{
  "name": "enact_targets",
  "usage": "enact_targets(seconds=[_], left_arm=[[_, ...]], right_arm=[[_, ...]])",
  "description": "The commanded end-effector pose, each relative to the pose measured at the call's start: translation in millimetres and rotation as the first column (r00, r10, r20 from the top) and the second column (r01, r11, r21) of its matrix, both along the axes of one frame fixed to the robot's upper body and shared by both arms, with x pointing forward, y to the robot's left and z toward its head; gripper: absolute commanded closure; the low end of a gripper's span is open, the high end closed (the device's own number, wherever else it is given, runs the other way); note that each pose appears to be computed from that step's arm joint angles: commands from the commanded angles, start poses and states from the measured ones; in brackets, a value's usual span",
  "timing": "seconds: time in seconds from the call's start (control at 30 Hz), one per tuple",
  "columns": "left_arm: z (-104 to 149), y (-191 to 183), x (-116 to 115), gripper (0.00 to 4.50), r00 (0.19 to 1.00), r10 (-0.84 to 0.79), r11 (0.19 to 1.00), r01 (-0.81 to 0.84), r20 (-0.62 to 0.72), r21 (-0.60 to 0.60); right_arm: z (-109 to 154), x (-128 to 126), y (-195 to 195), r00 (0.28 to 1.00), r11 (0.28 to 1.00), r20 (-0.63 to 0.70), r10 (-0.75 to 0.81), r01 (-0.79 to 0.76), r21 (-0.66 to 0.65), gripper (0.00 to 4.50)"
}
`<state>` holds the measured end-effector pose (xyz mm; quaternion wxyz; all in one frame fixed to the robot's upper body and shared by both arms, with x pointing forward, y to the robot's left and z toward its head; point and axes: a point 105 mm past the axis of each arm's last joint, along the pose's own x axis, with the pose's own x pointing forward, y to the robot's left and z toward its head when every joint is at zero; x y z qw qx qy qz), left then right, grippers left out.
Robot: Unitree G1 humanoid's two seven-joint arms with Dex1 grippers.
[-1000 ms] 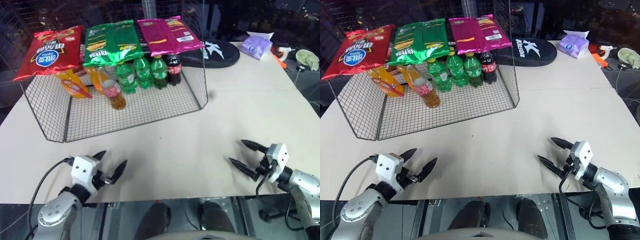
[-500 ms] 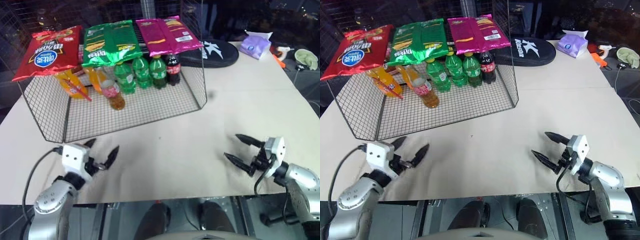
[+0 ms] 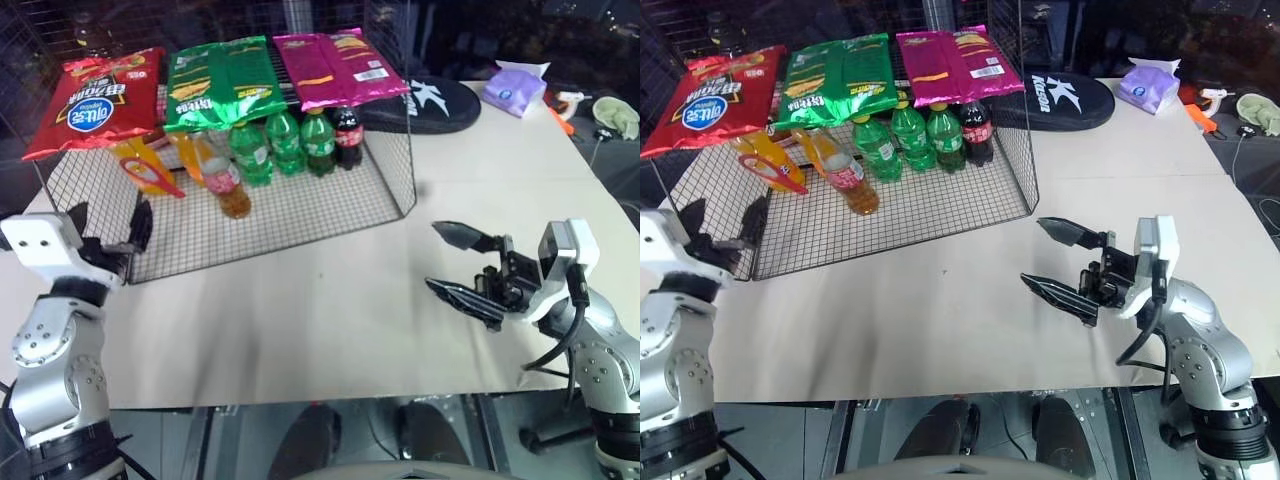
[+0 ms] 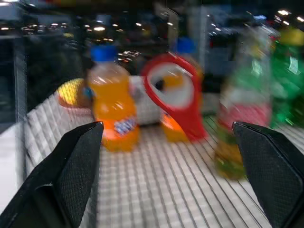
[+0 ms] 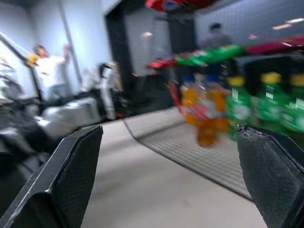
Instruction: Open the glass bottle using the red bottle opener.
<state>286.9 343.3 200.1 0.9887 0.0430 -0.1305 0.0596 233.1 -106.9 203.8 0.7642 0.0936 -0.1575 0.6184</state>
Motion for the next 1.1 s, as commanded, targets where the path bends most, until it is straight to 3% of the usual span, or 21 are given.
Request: enact_targets(seconds=[0.03, 0.33, 0.63, 0.77, 0.87, 0.97, 1.1], left_arm=[[14, 13, -1, 0.01, 0.999, 0.033, 0.999, -0.033, 0.028, 0.010], [18, 21, 14, 0.01, 1.000, 0.013, 1.000, -0.013, 0.023, -0.001], [7, 9, 50, 0.01, 0.994, -0.103, 0.995, 0.103, -0.043, 0.007], [13, 2, 62, 0.01, 0.988, -0.151, 0.988, 0.152, -0.029, 0.022], [19, 2, 69, 0.76, 0.987, -0.163, 0.986, 0.163, -0.012, 0.017], [21, 1, 71, 2.09, 0.985, -0.172, 0.985, 0.172, -0.002, 0.018], [22, -4, 69, 2.09, 0.979, -0.201, 0.979, 0.200, 0.024, 0.024]], right_arm=[[17, -6, 7, 0.998, 0.999, 0.054, 0.028, -0.030, 0.029, 0.00], [14, -2, 8, 0.999, 1.000, 0.054, 0.004, -0.006, 0.026, 0.00], [13, 0, 12, 0.998, 0.999, 0.062, -0.013, 0.011, 0.031, 0.00], [12, 1, 13, 0.997, 0.999, 0.067, -0.024, 0.021, 0.033, 0.00], [10, 1, 15, 0.997, 0.999, 0.069, -0.029, 0.028, 0.027, 0.00], [10, 2, 16, 0.997, 0.999, 0.072, -0.036, 0.034, 0.028, 0.00], [9, 4, 13, 0.996, 0.998, 0.072, -0.056, 0.055, 0.022, 0.00]])
